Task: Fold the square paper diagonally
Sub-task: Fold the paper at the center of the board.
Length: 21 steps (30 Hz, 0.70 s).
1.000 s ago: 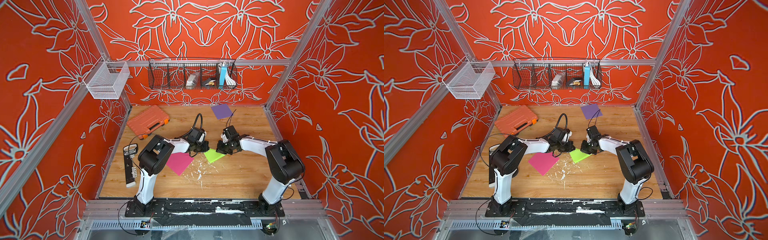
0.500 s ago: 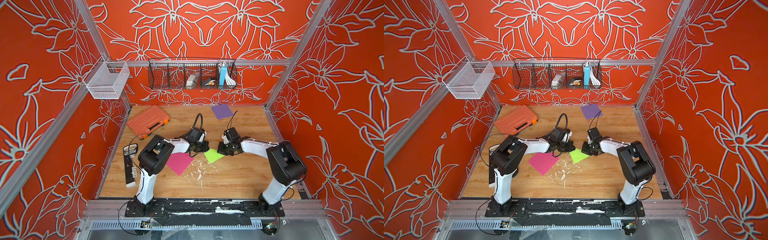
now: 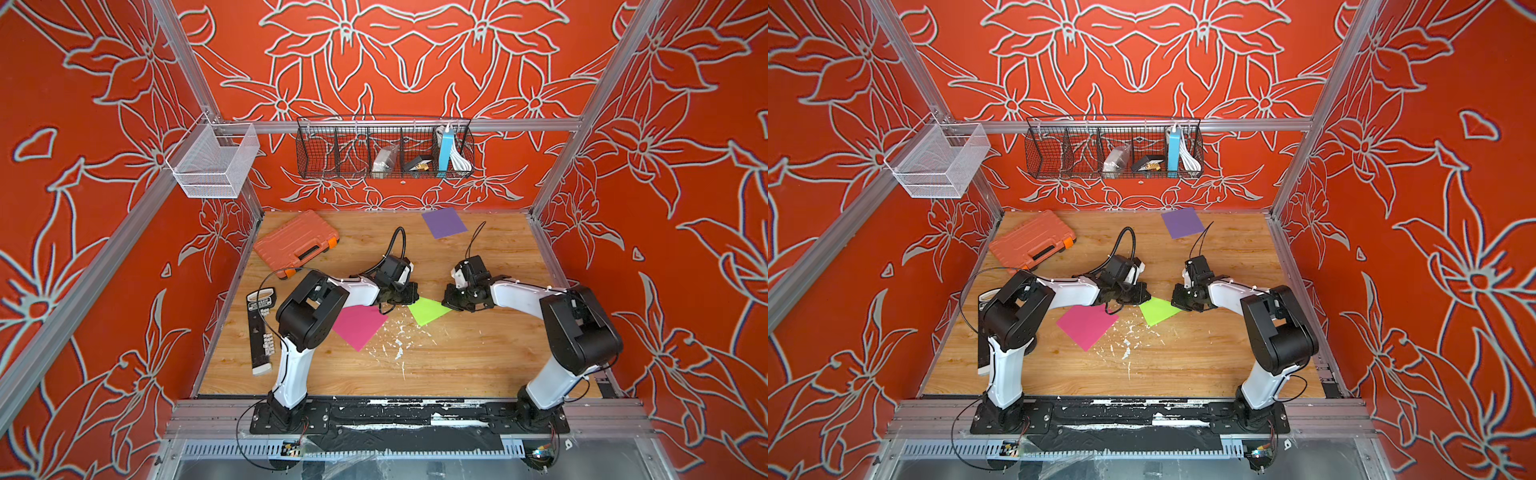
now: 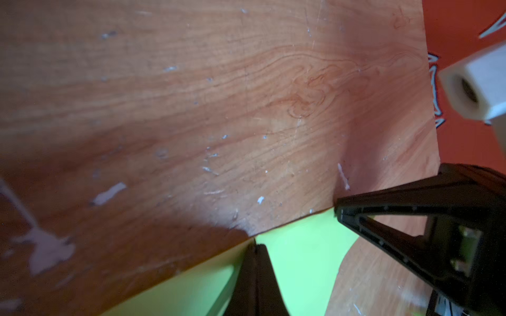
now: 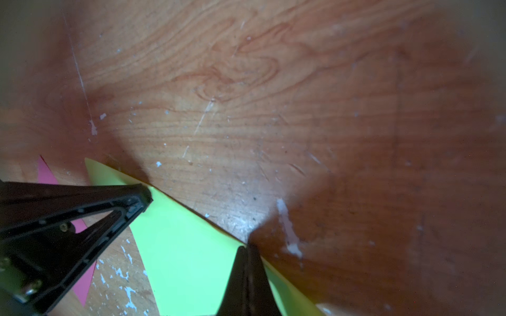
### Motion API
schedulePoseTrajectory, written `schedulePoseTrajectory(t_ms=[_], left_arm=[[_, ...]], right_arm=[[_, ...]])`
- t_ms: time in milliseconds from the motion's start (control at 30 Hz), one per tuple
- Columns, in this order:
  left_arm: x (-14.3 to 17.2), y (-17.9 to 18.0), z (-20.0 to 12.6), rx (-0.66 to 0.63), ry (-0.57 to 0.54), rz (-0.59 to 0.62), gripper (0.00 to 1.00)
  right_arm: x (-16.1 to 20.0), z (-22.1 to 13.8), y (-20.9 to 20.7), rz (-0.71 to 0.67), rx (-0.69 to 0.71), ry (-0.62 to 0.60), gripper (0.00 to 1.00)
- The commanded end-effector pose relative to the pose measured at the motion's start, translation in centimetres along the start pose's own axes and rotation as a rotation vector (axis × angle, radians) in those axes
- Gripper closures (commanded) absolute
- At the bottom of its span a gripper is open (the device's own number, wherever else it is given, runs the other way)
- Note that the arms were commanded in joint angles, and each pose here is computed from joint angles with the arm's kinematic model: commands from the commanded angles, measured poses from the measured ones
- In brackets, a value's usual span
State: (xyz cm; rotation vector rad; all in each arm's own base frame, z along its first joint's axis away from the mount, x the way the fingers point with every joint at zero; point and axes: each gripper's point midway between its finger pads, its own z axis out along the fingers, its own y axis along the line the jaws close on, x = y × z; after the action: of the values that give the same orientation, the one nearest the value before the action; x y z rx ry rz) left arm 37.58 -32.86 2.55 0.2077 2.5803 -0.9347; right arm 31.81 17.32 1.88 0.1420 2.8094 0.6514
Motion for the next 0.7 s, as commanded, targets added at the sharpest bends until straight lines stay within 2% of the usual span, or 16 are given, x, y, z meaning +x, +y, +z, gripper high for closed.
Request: schedulePoseTrajectory(t_ms=[0,667], left_arm=[[2.4,2.8,0.3,-0.101,0.067,-0.019,0.95],[2.2,2.8,-0.5,-0.117,0.054,0.004,0.95]], right_arm=[[4.3,-0.2,-6.1,0.048,0.219,0.117,1.0],[3.9,-1.6,-7.9,0.117,0.222,0.093,1.0]])
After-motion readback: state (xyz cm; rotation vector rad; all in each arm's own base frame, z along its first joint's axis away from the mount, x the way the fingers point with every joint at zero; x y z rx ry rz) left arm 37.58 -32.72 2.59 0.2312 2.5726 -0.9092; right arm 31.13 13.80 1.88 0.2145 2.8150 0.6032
